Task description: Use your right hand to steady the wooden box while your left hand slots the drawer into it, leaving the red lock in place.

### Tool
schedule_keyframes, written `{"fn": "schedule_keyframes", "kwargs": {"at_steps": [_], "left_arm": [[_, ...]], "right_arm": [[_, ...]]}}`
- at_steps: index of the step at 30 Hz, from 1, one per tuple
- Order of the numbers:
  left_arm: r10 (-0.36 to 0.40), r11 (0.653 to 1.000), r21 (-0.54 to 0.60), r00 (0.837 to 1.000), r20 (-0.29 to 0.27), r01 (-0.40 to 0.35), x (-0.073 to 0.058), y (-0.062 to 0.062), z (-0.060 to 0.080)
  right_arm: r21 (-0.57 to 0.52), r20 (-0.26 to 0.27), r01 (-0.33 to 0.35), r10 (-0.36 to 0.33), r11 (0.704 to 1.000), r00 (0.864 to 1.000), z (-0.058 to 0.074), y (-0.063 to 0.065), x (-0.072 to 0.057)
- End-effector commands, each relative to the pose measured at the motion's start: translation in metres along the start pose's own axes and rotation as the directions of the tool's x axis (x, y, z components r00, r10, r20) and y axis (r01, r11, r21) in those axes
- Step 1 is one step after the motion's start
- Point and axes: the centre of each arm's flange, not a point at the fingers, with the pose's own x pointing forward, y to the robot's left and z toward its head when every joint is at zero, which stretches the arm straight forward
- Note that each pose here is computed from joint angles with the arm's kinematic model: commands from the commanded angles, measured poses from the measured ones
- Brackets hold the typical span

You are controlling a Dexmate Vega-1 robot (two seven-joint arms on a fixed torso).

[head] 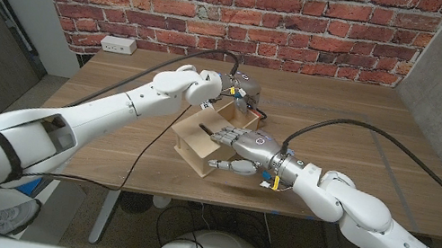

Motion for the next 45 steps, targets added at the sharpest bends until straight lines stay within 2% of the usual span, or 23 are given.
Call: {"fn": "schedule_keyframes", "kwargs": {"at_steps": [1,10,30,45], "left_arm": [[-0.013,1.000,0.013,0.999,0.037,0.012,0.0010,-0.0017,-0.0042],[-0.012,1.000,0.027,0.998,0.054,0.011,-0.0010,0.0008,-0.0082],[-0.007,1.000,0.005,0.996,0.090,0.006,-0.0071,0.0045,-0.0023],[-0.016,0.999,0.032,0.996,0.089,0.013,-0.0058,0.0067,-0.0110]], "right_arm": [[-0.003,0.003,0.004,-0.004,1.000,1.000,-0.0005,-0.0002,0.0012],[-0.019,0.001,0.010,-0.010,1.000,1.000,0.0001,-0.0008,0.0016],[-0.039,-0.008,0.023,-0.023,0.999,1.000,0.0053,-0.0016,0.0010],[-0.036,-0.009,0.027,-0.028,0.999,1.000,0.0048,-0.0004,0.0000]]}}
